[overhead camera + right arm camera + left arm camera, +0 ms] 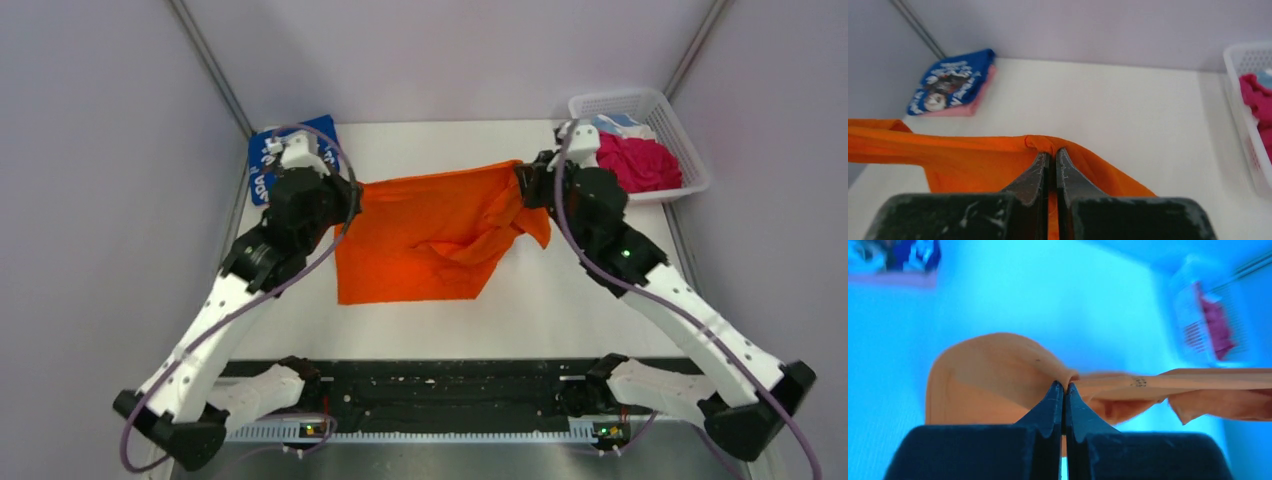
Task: Fold and stack the t-shirts
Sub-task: Flatten out the tshirt
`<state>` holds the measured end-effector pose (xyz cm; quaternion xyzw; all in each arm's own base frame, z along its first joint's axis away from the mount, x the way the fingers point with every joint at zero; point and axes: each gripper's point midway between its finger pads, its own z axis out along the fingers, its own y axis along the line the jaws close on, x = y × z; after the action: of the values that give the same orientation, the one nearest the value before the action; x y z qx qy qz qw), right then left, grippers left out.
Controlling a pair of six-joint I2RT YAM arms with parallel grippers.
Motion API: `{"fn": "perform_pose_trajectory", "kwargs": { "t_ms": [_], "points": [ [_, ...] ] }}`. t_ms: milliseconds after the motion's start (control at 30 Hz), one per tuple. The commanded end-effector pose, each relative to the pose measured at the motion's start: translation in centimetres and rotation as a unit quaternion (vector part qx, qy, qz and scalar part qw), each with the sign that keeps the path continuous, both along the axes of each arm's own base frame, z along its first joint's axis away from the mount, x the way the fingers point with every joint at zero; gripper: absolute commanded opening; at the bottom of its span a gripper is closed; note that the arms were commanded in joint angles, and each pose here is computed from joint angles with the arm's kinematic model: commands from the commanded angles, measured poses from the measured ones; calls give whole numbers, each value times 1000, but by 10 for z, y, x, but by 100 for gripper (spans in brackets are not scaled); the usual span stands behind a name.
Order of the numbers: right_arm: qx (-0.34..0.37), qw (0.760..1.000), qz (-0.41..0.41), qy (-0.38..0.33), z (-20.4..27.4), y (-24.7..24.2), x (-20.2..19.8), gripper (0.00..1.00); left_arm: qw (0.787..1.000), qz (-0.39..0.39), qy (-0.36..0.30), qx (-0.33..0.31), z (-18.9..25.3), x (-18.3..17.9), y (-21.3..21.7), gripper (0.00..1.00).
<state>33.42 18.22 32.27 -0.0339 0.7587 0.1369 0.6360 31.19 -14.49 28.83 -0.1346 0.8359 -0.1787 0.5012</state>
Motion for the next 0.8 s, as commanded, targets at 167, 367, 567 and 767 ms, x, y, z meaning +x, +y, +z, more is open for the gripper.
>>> {"fn": "perform_pose_trajectory", "kwargs": {
  "t_ms": [167, 367, 567, 767],
  "points": [
    [67, 935, 259, -234, 214, 5, -138, 0, 928, -146, -330, -96, 238, -104, 11, 0],
    [75, 892, 333, -295, 277, -9, -204, 0, 876, -215, -415, -122, 299, -165, 14, 0],
    [64, 901, 292, -314, 300, -27, -203, 0, 870, -191, -439, -118, 322, -165, 24, 0],
    [6, 942, 167, -292, 285, -42, -140, 0, 922, -63, -376, -69, 293, -87, 38, 0]
  ]
}}
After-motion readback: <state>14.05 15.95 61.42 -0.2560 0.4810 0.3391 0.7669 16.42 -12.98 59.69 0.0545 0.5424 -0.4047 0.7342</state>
